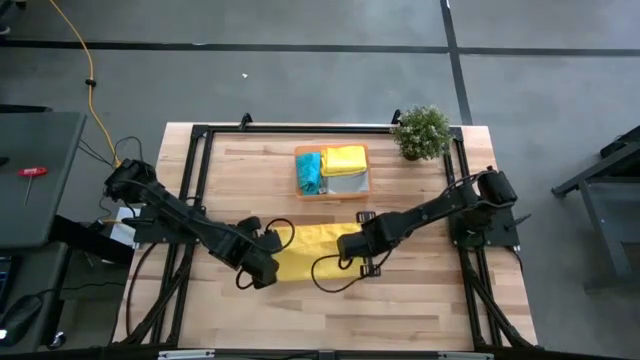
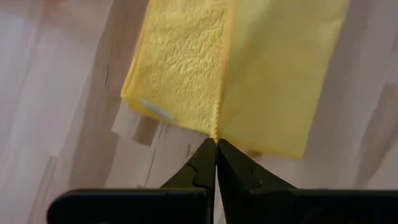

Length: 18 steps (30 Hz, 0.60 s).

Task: Fold microfiber towels
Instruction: Fold the yellow towel

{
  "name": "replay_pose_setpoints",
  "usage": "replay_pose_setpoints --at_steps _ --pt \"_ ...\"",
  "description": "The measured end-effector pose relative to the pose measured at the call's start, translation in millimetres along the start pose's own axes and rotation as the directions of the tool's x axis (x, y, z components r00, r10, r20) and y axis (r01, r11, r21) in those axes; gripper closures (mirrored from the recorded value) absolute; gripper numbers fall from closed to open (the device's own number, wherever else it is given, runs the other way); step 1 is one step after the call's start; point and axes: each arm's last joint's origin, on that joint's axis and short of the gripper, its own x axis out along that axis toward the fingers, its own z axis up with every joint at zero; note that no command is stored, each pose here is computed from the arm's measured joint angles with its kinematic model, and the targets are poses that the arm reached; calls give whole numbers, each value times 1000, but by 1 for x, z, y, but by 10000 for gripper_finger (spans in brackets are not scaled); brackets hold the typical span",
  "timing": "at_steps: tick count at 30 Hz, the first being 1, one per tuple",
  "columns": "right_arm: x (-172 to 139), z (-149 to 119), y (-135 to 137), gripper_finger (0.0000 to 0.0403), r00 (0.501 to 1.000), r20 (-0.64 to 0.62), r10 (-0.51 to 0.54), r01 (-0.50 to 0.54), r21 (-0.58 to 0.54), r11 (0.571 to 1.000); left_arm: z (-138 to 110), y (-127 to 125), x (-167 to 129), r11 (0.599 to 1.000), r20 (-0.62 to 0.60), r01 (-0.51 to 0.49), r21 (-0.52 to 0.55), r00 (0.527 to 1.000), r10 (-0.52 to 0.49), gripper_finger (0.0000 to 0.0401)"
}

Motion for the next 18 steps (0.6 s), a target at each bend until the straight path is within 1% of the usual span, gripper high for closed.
replay_pose_setpoints --at_steps 3,5,10,18 --pt "8 -2 -7 403 1000 -5 -5 5 26 1000 2 2 3 1000 17 -2 -22 1000 2 401" --pt "11 -2 -12 403 1000 1 -10 10 42 999 2 6 8 999 14 -25 -48 1000 26 401" --pt "14 -1 -27 403 999 3 -45 44 82 996 -4 21 26 991 -29 -79 -106 997 77 401" --pt "17 4 -50 403 998 17 -60 58 120 991 -8 39 46 977 -64 -122 -173 992 112 401"
